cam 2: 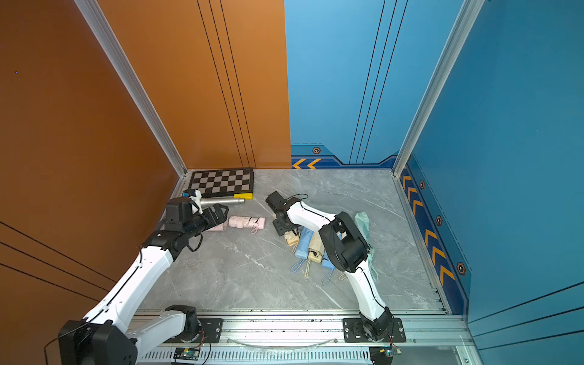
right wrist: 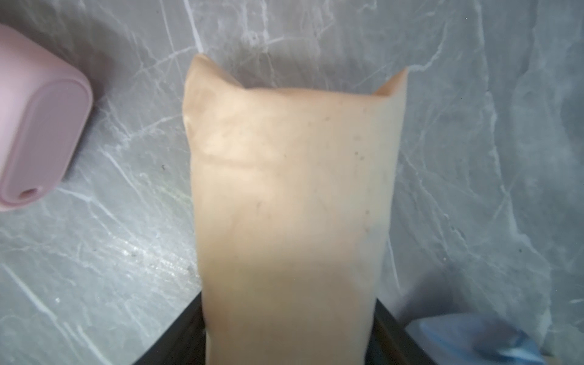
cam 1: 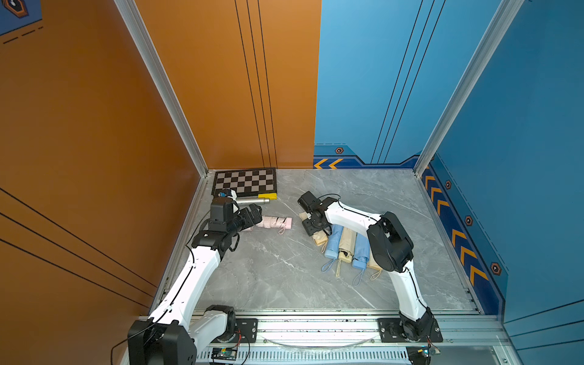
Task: Take umbrellas out of sleeves
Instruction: Pick up the umbrella from the center of the board.
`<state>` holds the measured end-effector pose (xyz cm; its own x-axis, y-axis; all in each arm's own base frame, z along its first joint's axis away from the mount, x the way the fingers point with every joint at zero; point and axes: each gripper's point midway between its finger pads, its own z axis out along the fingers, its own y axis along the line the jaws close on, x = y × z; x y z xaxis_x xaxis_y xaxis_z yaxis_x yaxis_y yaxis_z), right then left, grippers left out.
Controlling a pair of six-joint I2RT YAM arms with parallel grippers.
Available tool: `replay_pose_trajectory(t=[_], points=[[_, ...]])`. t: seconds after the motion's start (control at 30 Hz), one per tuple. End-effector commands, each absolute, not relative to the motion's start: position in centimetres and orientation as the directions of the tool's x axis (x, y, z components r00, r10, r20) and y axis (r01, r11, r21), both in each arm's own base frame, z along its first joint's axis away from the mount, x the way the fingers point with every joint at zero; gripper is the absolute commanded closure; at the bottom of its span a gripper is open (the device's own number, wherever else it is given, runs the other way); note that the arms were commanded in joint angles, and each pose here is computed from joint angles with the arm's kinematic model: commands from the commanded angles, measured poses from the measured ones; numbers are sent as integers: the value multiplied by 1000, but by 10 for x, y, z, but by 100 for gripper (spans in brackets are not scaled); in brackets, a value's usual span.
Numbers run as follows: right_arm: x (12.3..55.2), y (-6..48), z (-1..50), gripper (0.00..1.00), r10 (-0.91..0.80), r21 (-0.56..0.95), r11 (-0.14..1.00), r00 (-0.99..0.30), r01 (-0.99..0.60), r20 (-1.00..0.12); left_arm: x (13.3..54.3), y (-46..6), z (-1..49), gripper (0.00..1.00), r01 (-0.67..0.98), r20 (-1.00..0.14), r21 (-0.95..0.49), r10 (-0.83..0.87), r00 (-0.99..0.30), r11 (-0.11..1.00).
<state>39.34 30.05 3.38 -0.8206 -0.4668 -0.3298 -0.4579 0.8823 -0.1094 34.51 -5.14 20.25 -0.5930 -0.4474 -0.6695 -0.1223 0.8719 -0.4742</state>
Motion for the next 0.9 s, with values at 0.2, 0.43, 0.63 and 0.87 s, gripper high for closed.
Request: replay_pose_trajectory(t=[0.2, 0.43, 0.63, 0.87], points=[[392, 299, 34, 52, -534, -128, 844, -789, -522, -303, 350, -36, 190, 0, -176, -635, -529, -525, -567, 830], [391, 311, 78, 58, -635, -115, 753, -668, -648, -388, 348, -31, 183, 5, -171, -567, -593, -559, -605, 786], [362, 335, 107, 60, -805, -171, 520, -413, -837, -427, 343, -29, 179, 10, -169, -548, -598, -554, -626, 783], [319, 377, 118, 62, -876, -165, 261, -161, -951, -454, 333, -12, 181, 13, -230, -518, -626, -618, -591, 745]])
